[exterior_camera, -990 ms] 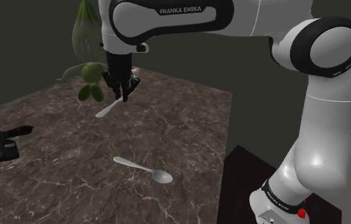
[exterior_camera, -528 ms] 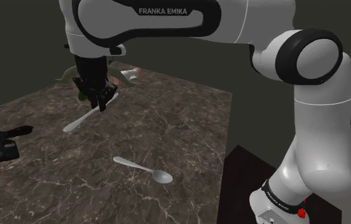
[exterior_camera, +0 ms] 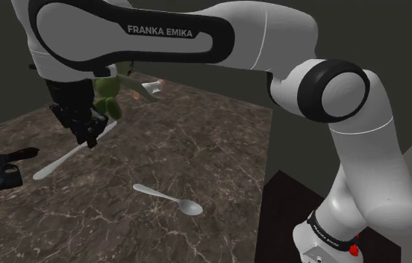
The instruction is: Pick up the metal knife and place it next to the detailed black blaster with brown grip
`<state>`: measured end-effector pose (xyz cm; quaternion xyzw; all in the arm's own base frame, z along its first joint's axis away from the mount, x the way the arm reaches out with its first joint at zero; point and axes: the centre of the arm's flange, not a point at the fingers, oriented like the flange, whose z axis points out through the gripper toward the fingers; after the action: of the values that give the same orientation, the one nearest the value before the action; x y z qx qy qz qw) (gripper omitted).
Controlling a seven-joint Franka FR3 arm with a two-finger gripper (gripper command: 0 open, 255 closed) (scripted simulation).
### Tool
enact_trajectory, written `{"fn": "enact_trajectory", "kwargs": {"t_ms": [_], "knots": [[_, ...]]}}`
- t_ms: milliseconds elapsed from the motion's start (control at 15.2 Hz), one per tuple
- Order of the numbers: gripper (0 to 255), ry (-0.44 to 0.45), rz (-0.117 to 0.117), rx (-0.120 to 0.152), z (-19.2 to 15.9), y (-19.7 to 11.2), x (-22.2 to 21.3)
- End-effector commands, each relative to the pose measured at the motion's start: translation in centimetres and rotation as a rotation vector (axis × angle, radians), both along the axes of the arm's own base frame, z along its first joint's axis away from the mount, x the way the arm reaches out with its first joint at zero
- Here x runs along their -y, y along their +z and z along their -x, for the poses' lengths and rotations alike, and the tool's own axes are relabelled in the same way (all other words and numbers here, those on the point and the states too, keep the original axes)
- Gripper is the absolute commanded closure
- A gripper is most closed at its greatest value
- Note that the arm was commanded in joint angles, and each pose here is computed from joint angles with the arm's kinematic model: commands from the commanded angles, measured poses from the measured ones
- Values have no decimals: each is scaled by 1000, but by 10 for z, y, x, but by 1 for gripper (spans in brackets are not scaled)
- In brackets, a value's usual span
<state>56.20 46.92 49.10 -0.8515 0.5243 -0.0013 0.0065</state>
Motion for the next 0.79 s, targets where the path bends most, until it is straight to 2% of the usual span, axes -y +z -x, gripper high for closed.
{"fn": "enact_trajectory", "kwargs": {"t_ms": [0, 726], "knots": [[255, -1, 0, 1, 1, -10, -3], [255, -1, 0, 1, 1, -68, -3]]}}
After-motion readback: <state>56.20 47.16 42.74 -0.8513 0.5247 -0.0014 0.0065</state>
